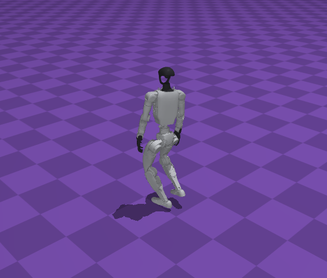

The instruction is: Sport exercise

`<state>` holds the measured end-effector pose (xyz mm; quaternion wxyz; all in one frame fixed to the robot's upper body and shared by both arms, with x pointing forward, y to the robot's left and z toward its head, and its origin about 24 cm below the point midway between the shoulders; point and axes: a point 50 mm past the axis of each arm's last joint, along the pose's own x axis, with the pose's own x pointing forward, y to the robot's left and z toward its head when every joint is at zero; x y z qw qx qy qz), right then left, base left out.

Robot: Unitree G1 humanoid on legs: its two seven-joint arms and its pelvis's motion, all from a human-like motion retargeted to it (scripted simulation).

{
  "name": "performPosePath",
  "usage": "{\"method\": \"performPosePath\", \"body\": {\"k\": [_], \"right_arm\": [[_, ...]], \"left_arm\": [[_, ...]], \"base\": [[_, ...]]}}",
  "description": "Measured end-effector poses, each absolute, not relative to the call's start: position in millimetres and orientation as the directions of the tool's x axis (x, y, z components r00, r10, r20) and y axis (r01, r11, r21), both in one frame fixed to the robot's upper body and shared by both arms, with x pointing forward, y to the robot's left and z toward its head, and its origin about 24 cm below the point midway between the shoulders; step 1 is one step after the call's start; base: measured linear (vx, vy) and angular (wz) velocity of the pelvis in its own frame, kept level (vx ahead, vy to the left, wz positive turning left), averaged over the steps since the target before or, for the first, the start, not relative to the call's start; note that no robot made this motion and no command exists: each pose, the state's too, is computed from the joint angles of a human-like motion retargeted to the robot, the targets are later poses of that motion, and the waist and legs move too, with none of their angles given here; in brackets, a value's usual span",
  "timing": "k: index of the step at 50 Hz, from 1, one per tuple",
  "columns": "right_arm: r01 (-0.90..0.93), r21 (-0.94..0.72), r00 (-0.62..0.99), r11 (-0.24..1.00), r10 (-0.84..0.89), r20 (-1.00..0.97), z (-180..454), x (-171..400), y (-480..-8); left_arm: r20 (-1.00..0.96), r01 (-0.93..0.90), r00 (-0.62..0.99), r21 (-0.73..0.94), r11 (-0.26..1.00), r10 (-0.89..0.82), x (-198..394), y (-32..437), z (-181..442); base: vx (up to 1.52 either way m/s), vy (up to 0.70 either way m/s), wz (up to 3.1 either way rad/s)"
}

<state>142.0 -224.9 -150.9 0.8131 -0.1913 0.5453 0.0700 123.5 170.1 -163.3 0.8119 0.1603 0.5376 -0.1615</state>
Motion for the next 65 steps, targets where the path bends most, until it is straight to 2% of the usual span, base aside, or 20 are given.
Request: {"method": "performPosePath", "body": {"k": [5, 10, 15, 18, 22, 28, 33, 35, 36, 38, 40, 42, 45, 47, 51, 55, 60, 65], "right_arm": [[-0.286, -0.205, 0.332, 0.936, -0.104, -0.938, -158.7, 116.1, -226.5], [-0.306, -0.159, 0.259, 0.939, -0.078, -0.963, -167.1, 88.1, -218.4], [-0.399, -0.143, 0.225, 0.906, -0.054, -0.973, -169.4, 75.9, -217.6], [-0.439, -0.001, 0.082, 0.899, 0.039, -0.996, -172.5, 41.9, -220.0], [-0.482, 0.129, -0.121, 0.867, 0.08, -0.989, -167.1, -3.3, -243.3], [-0.361, 0.087, -0.217, 0.929, 0.007, -0.976, -136.6, -49.6, -312.0], [-0.308, 0.114, -0.401, 0.944, -0.021, -0.916, -89.8, -100.5, -366.8], [-0.314, 0.175, -0.468, 0.933, 0.008, -0.884, -70.7, -113.2, -381.2], [-0.307, 0.241, -0.476, 0.921, 0.071, -0.877, -77.4, -113.3, -369.2], [-0.264, 0.34, -0.471, 0.903, 0.187, -0.862, -97.8, -113.9, -335.1], [-0.192, 0.376, -0.433, 0.907, 0.265, -0.861, -121.3, -113.6, -293.6], [-0.157, 0.373, -0.405, 0.915, 0.285, -0.869, -137.8, -107.0, -263.6], [-0.161, 0.34, -0.352, 0.927, 0.268, -0.897, -153.4, -88.8, -237.4], [-0.191, 0.256, -0.244, 0.948, 0.207, -0.947, -163.5, -57.3, -230.3], [-0.26, 0.043, 0.038, 0.965, 0.055, -0.998, -172.2, 20.2, -224.6], [-0.361, -0.168, 0.264, 0.917, -0.072, -0.962, -165.8, 87.1, -222.2], [-0.438, -0.253, 0.262, 0.863, -0.147, -0.954, -164.6, 90.3, -229.6], [-0.423, -0.186, 0.182, 0.887, -0.118, -0.976, -169.2, 63.8, -229.6]], "left_arm": [[-0.925, 0.381, 0.374, 0.089, 0.92, -0.066, 119.5, 174.5, -164.2], [-0.957, 0.363, 0.285, 0.046, 0.931, -0.063, 89.2, 173.9, -172.2], [-0.988, 0.354, 0.138, -0.022, 0.935, -0.075, 40.2, 178.2, -179.1], [-0.991, 0.281, -0.006, -0.129, 0.951, -0.133, -9.2, 190.7, -178.2], [-0.972, 0.207, -0.138, -0.217, 0.954, -0.191, -56.5, 201.4, -171.4], [-0.955, 0.284, -0.248, -0.234, 0.93, -0.164, -105.3, 214.9, -158.6], [-0.969, 0.397, -0.236, -0.164, 0.903, -0.073, -114.2, 245.0, -148.3], [-0.997, 0.458, -0.075, -0.036, 0.888, -0.002, -69.9, 266.2, -150.6], [-0.999, 0.428, 0.038, 0.04, 0.903, 0.027, -40.3, 270.9, -152.1], [-0.971, 0.302, 0.233, 0.122, 0.946, 0.051, 15.5, 267.6, -153.3], [-0.936, 0.135, 0.352, 0.072, 0.988, 0.02, 61.1, 246.5, -155.9], [-0.907, 0.053, 0.421, -0.01, 0.999, -0.031, 99.2, 224.6, -155.5], [-0.881, 0.04, 0.465, -0.084, 0.996, -0.093, 132.7, 198.0, -152.9], [-0.889, 0.083, 0.45, -0.052, 0.995, -0.084, 138.0, 191.3, -153.7], [-0.943, 0.241, 0.33, 0.031, 0.97, -0.052, 113.8, 187.7, -164.3], [-0.981, 0.395, 0.193, 0.045, 0.918, -0.035, 77.6, 182.4, -174.2], [-0.992, 0.38, 0.123, 0.032, 0.924, -0.016, 40.0, 189.8, -178.3], [-0.998, 0.183, 0.065, 0.034, 0.983, 0.022, -2.4, 215.4, -175.4]], "base": [[0.23, -0.16, 2.33], [0.12, -0.22, 2.06], [0.08, -0.16, 1.75], [0.09, -0.08, 1.35], [0.02, -0.03, 1.39], [-0.03, 0.01, 0.88], [-0.12, -0.04, 0.31], [-0.15, -0.1, 1.74], [-0.03, -0.1, 1.4], [0.09, -0.11, 0.81], [0.07, -0.16, 1.67], [0.02, -0.15, 2.21], [-0.07, -0.14, 2.05], [-0.11, -0.14, 1.5], [-0.13, -0.12, 0.62], [-0.18, -0.07, -0.13], [-0.18, 0.05, -0.46], [-0.21, 0.12, -1.38]]}}
